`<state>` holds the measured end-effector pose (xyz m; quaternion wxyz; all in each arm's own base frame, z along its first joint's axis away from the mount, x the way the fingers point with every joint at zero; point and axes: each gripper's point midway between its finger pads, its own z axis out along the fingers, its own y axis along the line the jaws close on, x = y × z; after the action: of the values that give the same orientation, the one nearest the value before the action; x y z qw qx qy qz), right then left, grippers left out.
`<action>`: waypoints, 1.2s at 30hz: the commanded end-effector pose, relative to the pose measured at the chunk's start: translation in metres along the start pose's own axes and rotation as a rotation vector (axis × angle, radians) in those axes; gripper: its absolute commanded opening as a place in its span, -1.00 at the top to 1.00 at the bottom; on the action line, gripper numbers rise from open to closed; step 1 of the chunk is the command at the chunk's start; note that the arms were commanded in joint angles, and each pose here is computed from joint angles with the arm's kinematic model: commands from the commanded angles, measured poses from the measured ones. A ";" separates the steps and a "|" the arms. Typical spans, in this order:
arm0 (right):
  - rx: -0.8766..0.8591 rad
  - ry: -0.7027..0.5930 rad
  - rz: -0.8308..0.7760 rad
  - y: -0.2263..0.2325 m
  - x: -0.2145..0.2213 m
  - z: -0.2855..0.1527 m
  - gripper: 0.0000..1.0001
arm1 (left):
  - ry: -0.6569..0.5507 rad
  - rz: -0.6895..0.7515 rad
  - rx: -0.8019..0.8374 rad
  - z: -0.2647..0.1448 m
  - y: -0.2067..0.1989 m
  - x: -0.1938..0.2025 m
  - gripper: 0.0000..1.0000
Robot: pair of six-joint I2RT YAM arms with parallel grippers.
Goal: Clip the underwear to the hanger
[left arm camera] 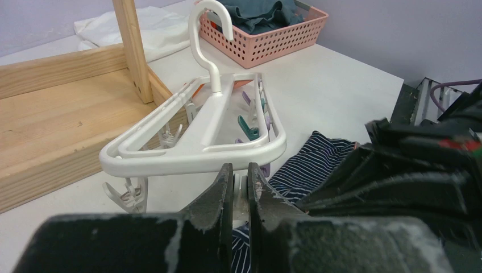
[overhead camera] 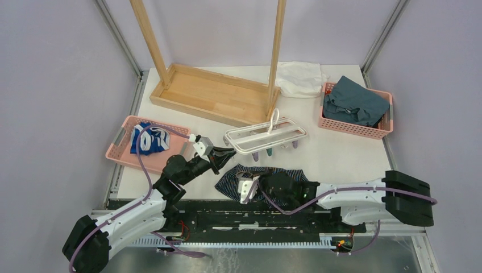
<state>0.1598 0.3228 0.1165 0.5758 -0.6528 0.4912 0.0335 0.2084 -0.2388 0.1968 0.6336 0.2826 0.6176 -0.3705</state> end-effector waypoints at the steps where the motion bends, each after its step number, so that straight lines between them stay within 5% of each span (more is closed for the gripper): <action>1: -0.121 -0.038 0.339 -0.003 -0.009 -0.005 0.99 | -0.091 0.031 0.051 0.005 -0.009 -0.029 0.94; 11: -0.344 -0.071 0.558 0.001 -0.020 0.001 0.99 | -0.075 -0.012 0.138 0.008 -0.025 -0.028 0.94; 23: -0.351 -0.024 0.543 0.001 -0.013 0.010 0.99 | -0.084 -0.007 0.094 0.005 -0.018 -0.029 0.94; 36: -0.605 -0.074 0.687 0.032 -0.059 -0.012 0.99 | -0.080 -0.002 0.090 0.004 -0.018 -0.029 0.94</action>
<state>0.1252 0.3405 0.1141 0.3484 -0.5912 0.6434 0.3393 0.1974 -0.2469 0.1914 0.6126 0.3096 0.6122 -0.3924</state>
